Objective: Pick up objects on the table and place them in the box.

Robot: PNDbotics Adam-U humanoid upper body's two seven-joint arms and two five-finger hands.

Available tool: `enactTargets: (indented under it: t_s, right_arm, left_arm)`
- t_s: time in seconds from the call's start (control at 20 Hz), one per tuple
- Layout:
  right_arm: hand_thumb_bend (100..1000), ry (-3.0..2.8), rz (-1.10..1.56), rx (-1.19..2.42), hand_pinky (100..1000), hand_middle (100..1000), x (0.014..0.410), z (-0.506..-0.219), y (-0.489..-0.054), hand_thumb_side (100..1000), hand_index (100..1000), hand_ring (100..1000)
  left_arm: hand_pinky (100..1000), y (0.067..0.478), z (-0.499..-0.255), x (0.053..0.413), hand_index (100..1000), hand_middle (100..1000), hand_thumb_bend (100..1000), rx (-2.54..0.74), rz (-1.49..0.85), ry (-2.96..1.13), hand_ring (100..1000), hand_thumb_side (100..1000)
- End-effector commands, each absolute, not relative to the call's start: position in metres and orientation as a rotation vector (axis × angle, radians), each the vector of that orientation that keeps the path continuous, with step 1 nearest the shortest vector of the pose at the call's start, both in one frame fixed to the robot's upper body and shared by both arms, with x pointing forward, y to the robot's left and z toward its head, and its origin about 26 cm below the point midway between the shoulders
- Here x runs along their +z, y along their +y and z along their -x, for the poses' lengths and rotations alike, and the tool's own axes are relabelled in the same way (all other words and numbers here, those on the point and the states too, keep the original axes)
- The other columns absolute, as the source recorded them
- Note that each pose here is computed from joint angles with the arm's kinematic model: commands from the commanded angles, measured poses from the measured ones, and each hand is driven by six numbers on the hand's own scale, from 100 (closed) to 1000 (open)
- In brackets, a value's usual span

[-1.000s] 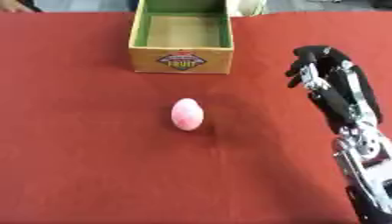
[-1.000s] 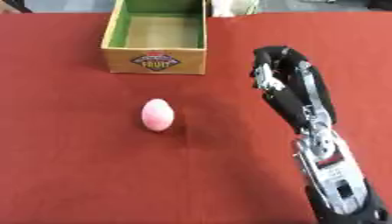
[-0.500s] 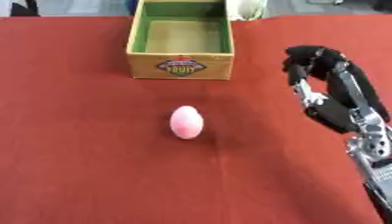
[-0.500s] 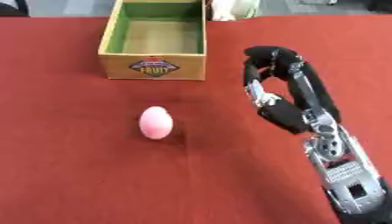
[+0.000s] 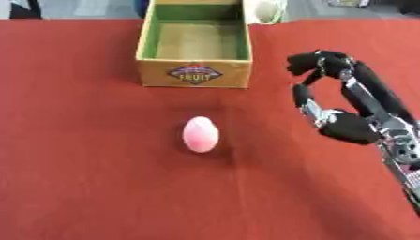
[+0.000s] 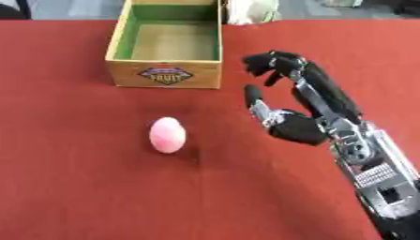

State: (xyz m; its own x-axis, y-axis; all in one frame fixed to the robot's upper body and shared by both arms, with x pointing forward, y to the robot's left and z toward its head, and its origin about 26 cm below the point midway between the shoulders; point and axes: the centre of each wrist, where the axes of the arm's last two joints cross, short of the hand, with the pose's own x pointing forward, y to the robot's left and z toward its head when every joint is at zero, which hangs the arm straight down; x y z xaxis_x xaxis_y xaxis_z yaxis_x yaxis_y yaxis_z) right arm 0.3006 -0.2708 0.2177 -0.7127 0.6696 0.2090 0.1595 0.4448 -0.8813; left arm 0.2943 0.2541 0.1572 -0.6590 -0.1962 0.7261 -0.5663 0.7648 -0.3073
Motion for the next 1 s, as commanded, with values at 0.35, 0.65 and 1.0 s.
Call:
enactTargets:
  t_s: [0.35, 0.65, 1.0]
  right_arm:
    - [165, -2.112, 0.744, 1.521, 659, 725, 0.253, -0.301, -0.255, 679, 894, 772]
    - [324, -1.97, 0.699, 1.759, 686, 747, 0.264, -0.302, -0.243, 644, 907, 797]
    - [361, -1.801, 0.664, 1.935, 708, 742, 0.266, -0.301, -0.232, 647, 907, 815]
  left_arm:
    - [443, 0.254, -0.293, 0.164, 498, 373, 100, 0.669, -0.553, -2.29, 480, 647]
    - [443, 0.254, -0.294, 0.165, 499, 373, 100, 0.659, -0.551, -2.293, 481, 648]
    - [443, 0.253, -0.294, 0.165, 499, 374, 100, 0.651, -0.547, -2.297, 482, 648]
